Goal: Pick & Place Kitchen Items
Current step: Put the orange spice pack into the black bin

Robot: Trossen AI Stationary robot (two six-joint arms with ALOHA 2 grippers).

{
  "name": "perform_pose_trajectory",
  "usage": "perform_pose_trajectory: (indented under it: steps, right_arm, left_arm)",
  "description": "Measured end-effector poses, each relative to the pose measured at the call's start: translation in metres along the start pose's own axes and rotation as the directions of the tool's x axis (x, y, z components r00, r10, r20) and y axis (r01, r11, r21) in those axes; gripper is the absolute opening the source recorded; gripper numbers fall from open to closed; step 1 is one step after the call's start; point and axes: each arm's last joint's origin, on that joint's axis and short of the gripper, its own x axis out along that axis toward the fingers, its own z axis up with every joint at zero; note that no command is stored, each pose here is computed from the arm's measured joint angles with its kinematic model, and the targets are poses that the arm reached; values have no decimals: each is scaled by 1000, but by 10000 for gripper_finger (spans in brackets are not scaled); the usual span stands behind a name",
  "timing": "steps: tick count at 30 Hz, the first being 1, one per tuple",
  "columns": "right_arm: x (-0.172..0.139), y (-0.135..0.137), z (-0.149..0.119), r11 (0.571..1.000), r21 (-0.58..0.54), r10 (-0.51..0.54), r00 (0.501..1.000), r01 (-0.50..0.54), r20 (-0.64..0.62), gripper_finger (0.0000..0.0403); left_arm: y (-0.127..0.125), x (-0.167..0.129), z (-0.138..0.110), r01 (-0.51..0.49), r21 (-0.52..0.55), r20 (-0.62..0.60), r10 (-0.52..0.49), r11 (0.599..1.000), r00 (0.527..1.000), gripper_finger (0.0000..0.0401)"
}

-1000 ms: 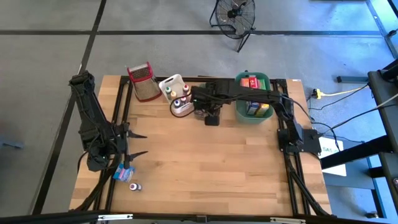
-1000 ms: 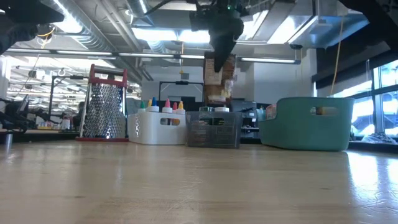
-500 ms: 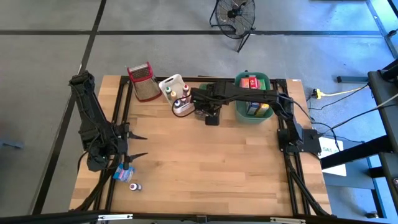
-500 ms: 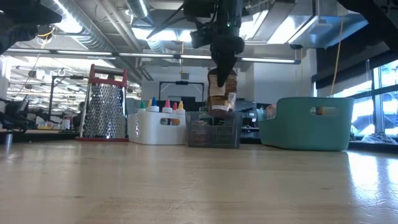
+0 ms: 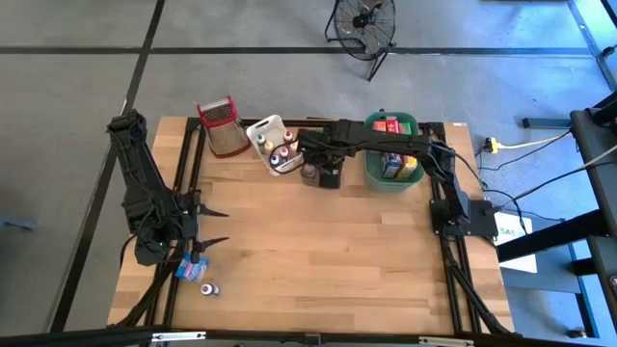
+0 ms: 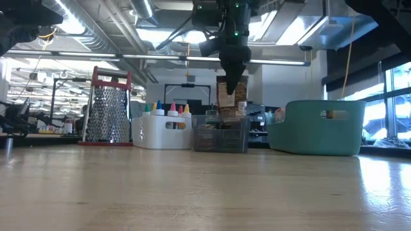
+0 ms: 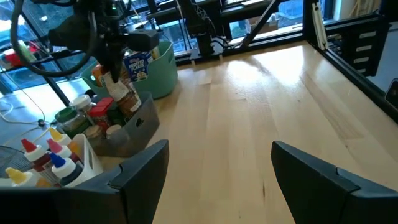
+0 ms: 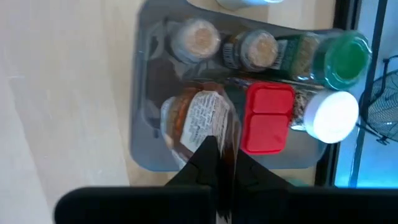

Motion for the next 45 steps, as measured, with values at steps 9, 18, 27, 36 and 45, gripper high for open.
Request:
perform_pose_trajectory:
  steps: [9, 18, 27, 36, 45]
  right_arm:
    - [4, -8, -2, 999, 30, 30, 1000, -30, -5, 0]
    - [28, 1, -6, 993, 36, 115, 993, -114, -28, 0]
    - [37, 0, 4, 975, 201, 84, 993, -99, 81, 24]
    - [37, -5, -9, 960, 280, -6, 998, 21, -56, 46]
    - [37, -3, -14, 962, 273, 52, 994, -23, -100, 47]
  left_arm:
    - [0, 0, 0, 5, -14, -3, -5, 1000, 1000, 278]
    - [-1, 0, -1, 44, -15, -27, -45, 999, 999, 278]
    - [-2, 0, -1, 55, -99, -36, -59, 994, 998, 278]
    - [-2, 0, -1, 55, -102, -36, -59, 993, 998, 278]
    - [-2, 0, -1, 54, -101, -35, -58, 993, 998, 278]
